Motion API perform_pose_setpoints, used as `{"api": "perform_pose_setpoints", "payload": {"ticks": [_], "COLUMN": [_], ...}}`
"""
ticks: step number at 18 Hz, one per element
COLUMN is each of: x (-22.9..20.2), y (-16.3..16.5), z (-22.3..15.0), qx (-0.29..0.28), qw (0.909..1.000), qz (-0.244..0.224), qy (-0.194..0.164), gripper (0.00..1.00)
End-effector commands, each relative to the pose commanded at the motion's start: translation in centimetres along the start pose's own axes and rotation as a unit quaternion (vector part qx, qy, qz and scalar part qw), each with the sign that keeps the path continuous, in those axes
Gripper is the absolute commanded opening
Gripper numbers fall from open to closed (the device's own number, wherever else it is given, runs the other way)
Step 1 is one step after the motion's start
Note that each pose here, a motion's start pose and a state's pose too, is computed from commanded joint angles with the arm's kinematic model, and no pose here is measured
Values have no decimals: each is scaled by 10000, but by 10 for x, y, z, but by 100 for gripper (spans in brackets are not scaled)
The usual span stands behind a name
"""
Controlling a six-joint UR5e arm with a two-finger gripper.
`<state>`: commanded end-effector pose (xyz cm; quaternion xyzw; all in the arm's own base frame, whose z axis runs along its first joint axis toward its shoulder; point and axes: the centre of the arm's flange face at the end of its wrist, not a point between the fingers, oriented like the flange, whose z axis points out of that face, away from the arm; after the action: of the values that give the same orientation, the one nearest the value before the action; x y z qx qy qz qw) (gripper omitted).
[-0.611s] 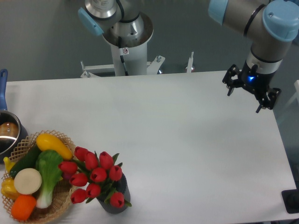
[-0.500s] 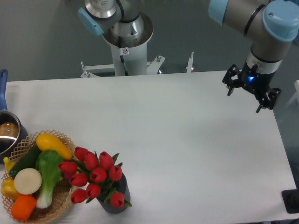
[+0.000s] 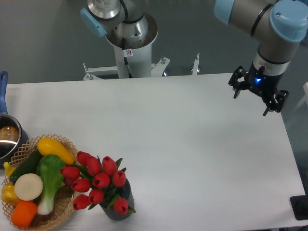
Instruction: Pick up the flowers from the vase
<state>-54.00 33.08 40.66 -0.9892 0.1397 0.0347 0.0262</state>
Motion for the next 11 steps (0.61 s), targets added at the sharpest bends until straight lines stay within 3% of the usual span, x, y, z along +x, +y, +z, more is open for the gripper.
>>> {"api": "perform_pose_setpoints", "payload": {"ticks": [4, 7, 11], "x": [31, 53, 75], "y": [0, 1, -5], "z": [16, 28, 18], "qx": [155, 767, 1504], "qw": [9992, 9953, 9867], "qz": [12, -81, -247], "qy": [-360, -586, -559], "gripper": [100, 100, 100]}}
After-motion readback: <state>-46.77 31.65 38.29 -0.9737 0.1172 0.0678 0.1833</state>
